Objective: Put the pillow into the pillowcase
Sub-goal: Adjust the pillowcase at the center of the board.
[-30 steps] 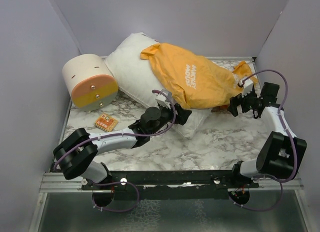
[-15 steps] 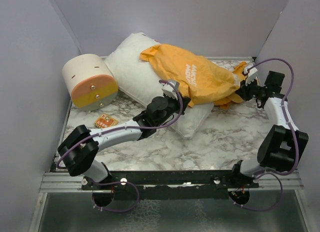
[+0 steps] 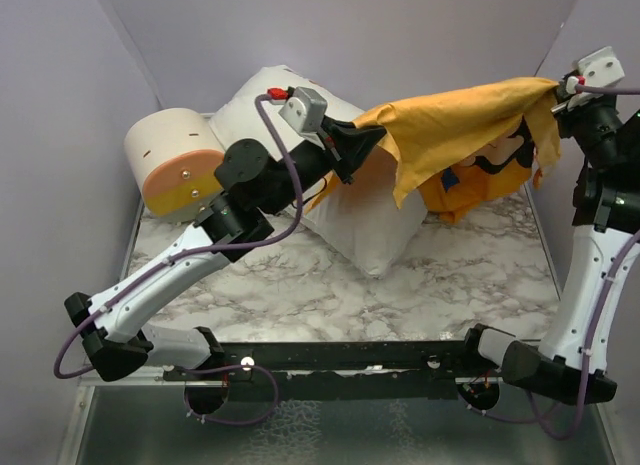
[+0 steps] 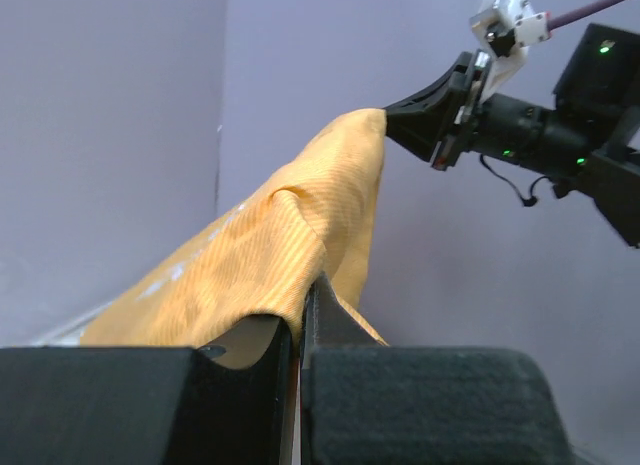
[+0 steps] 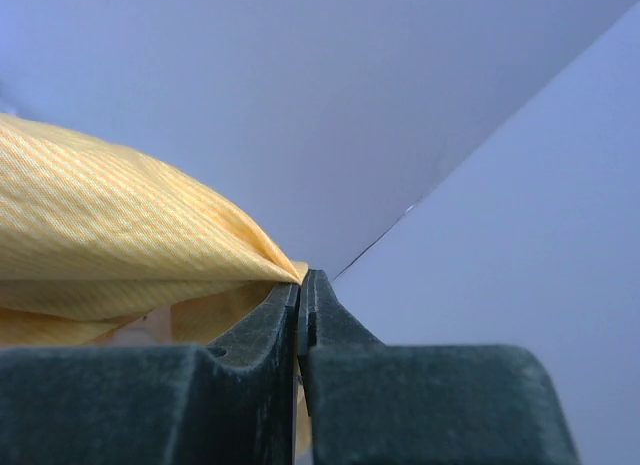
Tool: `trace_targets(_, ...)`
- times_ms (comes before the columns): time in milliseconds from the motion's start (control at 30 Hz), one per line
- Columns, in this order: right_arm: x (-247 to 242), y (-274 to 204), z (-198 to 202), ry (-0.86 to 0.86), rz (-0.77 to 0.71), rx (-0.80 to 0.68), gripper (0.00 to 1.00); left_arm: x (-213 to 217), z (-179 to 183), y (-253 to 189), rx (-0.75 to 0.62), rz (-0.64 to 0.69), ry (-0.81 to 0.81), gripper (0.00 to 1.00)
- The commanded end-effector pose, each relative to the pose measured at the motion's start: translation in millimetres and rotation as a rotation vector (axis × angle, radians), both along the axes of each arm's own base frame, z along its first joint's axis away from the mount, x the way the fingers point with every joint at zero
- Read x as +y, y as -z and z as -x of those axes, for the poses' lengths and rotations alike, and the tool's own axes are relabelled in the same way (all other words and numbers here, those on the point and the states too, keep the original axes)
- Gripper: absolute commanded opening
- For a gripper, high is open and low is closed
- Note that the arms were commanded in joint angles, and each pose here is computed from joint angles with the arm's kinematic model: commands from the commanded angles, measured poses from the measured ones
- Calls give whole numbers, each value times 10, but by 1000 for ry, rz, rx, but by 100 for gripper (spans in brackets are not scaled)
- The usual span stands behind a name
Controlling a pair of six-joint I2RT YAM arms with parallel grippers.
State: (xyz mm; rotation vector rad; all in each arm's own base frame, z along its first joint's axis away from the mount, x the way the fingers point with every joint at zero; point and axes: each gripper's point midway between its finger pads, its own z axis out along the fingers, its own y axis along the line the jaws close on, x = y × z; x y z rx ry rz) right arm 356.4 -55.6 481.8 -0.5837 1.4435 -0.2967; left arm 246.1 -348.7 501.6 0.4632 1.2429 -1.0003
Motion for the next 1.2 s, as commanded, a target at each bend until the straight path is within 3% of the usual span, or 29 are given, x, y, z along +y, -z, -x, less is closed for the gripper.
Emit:
trace_targets(0, -53, -814, 443, 121, 26, -182, 1, 26, 482, -439, -90, 34, 200, 0)
trace_targets(167, 92, -1219, 716, 98, 45, -263, 1, 61, 717, -652, -103, 122, 304, 0)
trace_targets(367, 307, -944, 579, -52, 20, -183, 5, 68, 521, -476, -72, 111, 214, 0)
trace_targets(567, 347, -129, 67, -191, -82, 13, 10, 209, -365, 79, 129, 65, -12, 0)
trace_targets(700, 267, 479, -447, -242, -206, 176, 9, 520, -1191, 500, 318, 117, -100, 0)
trace_targets(833, 277, 906, -877, -243, -281, 299, 9, 727, -1851, 818, 421, 148, -158, 0)
trace_targets(967, 417, 1197, -1001, -294, -334, 387, 10, 914, -2224, 936, 466, 181, -186, 0)
trace_targets(1100, 497, 1343, -897, -324, -354, 412, 11, 1151, -2348, 834, 445, 215, -228, 0)
trace_targets(1167, 544, 1432, -798, -346, -342, 430, 21, 1275, -2364, 761, 425, 218, -252, 0)
